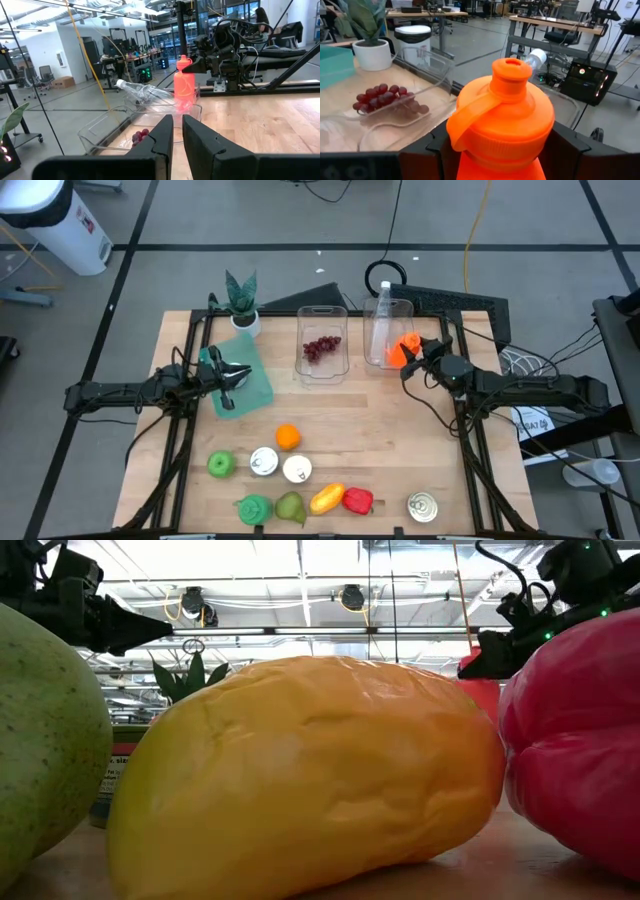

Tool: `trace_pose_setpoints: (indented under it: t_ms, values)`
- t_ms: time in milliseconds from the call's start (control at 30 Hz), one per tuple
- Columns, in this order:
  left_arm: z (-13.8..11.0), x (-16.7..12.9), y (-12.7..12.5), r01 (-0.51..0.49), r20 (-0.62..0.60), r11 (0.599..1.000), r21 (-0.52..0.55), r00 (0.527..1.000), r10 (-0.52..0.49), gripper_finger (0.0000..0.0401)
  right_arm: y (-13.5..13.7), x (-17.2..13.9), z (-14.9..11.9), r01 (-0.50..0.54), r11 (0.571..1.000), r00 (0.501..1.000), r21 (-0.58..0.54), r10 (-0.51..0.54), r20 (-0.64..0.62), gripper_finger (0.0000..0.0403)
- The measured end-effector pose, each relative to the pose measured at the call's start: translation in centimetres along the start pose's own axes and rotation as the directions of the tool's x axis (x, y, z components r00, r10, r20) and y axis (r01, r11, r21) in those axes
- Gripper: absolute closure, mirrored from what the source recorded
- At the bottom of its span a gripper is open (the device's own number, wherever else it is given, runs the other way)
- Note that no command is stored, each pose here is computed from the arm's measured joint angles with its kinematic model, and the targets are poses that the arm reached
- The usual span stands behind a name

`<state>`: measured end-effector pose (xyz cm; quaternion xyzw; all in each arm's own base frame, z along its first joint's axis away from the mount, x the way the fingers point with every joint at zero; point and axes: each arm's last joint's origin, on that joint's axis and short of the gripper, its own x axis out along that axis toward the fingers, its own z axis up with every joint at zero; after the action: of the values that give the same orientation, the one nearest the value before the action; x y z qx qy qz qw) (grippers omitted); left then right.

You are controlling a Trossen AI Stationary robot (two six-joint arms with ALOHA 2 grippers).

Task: Pick & Place Food Item
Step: Put the orange water bottle into the right transparent bin

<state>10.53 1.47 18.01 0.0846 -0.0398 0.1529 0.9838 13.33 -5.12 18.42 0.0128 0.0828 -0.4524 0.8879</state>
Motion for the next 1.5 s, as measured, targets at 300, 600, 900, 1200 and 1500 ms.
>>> trace_pose_setpoints:
  t_ms: [300,600,900,1200,1500]
  values:
    - [0.0,0.0,0.0,-0.016,-0.003,1.0,0.0,1.0,0.016,0.035,-0.1,0.0,-0.8,0.001,1.0,1.0,-0.008,-0.001,-0.014,0.0202]
    - [0.0,0.0,0.0,-0.015,-0.003,1.0,0.0,1.0,0.015,0.035,0.1,0.4,-0.7,-0.015,0.999,1.0,-0.039,0.015,-0.001,0.0202]
    - [0.0,0.0,0.0,-0.015,-0.003,1.0,0.0,1.0,0.015,0.035,-0.3,1.7,-1.1,-0.021,1.0,0.999,0.007,0.021,-0.042,0.0186]
    - [-0.1,0.0,0.0,-0.014,-0.017,1.0,0.01,1.0,0.014,0.035,-0.4,1.8,-1.2,-0.018,0.999,0.999,0.031,0.019,-0.046,0.0093]
    - [-0.2,0.0,0.0,-0.013,-0.023,1.0,0.007,1.0,0.013,0.035,-0.2,1.7,-0.6,-0.085,0.995,0.996,-0.047,0.086,0.009,0.0043]
